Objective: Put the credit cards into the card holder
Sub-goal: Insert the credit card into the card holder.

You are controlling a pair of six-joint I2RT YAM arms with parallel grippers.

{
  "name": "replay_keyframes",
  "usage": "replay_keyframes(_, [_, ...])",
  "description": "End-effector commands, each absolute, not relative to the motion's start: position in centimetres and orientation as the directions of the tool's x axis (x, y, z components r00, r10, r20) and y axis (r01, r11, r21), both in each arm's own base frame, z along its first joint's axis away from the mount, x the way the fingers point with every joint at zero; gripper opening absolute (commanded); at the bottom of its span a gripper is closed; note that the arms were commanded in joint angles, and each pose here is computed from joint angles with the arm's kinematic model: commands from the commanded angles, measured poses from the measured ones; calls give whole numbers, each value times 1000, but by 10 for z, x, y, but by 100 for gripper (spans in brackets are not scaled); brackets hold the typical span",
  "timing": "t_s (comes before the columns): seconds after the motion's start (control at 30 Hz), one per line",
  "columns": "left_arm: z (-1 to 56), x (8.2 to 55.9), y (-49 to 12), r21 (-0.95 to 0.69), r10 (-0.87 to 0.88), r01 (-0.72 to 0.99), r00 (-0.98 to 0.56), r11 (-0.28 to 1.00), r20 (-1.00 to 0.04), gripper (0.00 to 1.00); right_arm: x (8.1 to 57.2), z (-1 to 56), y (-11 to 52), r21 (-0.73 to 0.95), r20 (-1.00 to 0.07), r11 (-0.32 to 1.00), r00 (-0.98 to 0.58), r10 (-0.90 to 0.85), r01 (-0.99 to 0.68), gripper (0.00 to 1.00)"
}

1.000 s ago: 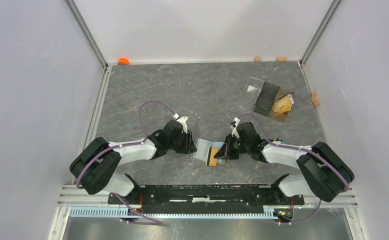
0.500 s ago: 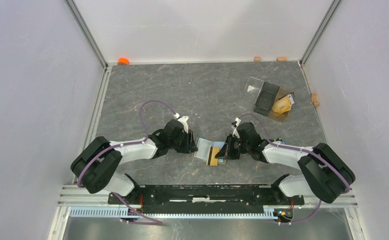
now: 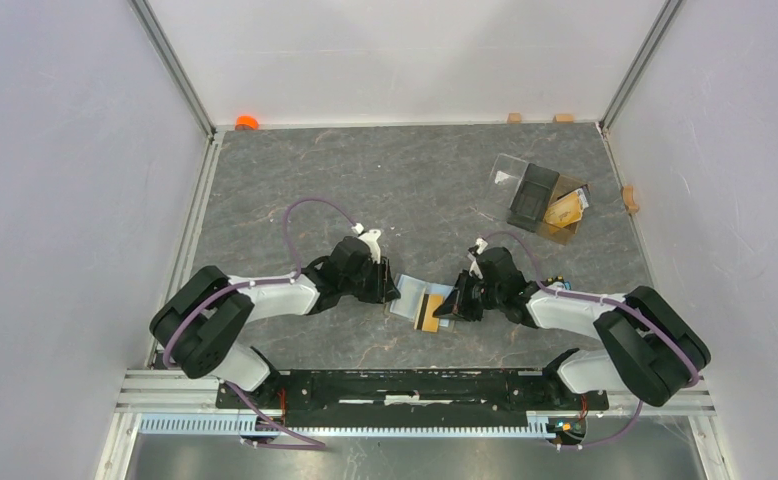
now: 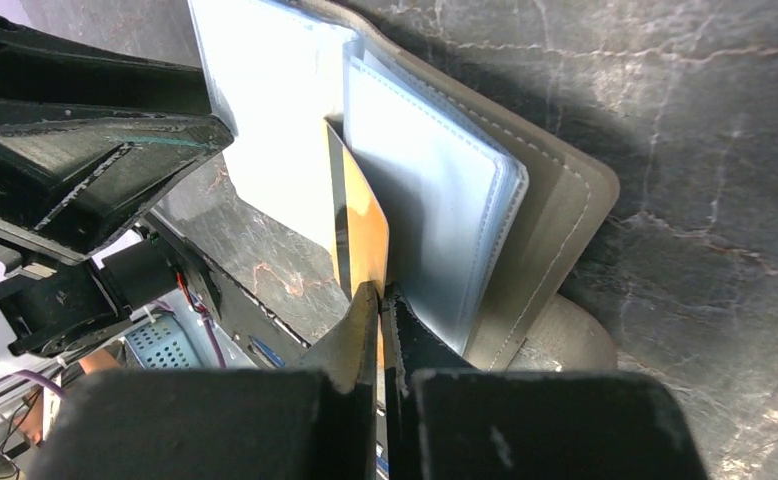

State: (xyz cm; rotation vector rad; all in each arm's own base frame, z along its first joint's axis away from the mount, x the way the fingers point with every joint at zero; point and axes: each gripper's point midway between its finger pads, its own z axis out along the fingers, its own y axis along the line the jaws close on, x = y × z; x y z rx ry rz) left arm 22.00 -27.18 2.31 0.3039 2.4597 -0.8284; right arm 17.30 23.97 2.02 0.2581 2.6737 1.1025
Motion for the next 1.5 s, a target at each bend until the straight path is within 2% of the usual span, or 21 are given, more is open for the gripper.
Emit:
replay_keyframes(0.0, [3,216,-260,-427,127,390,-841,816,-526,41,173,-5,221,637,-140,756,-942,305,150,0])
replay_keyframes(0.27, [-2,216,-256,-395,162,406,-837,824,-523,36,187,-9,221,616,-158,769,-928,337,174,0])
replay_keyframes(1.07, [-6,212,-256,-403,166,401,-847,822,-505,33,205,-23,195,505,-265,837,-885,382,210,0])
replay_keyframes(1.47, [-3,205,-264,-466,143,400,-858,790,-494,32,198,-28,211,528,-231,829,-909,348,183,0])
